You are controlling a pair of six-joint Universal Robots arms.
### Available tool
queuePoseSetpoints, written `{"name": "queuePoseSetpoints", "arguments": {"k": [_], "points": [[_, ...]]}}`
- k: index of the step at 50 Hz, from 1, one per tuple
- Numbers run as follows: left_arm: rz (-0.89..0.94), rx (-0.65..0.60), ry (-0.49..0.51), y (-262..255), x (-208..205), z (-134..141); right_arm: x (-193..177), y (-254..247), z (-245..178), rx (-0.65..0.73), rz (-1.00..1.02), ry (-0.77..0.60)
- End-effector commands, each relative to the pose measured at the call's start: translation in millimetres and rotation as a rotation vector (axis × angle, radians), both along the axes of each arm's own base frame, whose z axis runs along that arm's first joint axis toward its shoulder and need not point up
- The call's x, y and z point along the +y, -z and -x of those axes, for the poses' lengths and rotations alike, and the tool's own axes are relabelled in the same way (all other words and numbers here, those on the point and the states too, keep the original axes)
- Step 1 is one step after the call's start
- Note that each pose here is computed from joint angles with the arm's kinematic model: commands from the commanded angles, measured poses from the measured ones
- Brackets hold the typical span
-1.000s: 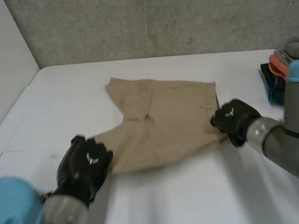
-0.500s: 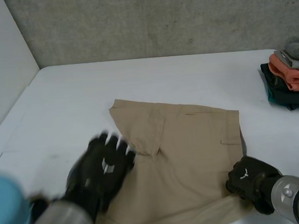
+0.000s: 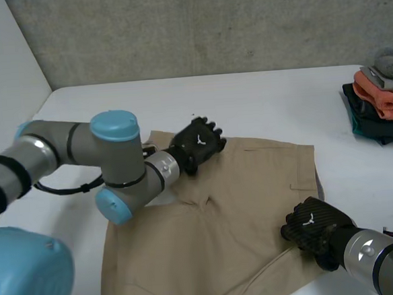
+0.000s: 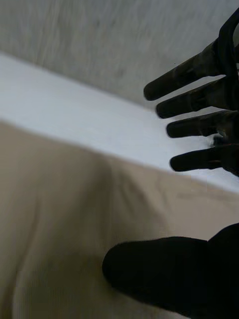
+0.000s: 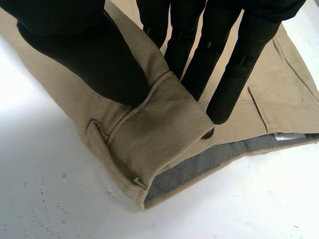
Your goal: Fold the laundry.
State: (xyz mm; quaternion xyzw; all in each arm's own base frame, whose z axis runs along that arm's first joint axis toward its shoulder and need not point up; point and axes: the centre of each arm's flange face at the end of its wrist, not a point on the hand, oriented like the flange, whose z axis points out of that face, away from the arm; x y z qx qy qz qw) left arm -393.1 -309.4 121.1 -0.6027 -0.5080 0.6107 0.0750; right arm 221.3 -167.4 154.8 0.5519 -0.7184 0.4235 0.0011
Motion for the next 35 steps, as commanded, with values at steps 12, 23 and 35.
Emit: {"name": "queuePoseSetpoints", "arguments": {"k": [12, 23, 35], "points": [[0.049, -0.019, -0.308, -46, -18, -37, -4, -1, 0, -0.006, 0.022, 0.005], [-0.002, -0.120, -0.572, -32, 23, -88, -2, 0, 0, -0.005, 0.016, 0.001], [-0.184, 0.082, -0.742, -49, 50, -101, -2, 0, 1, -0.003, 0.018, 0.008]]}}
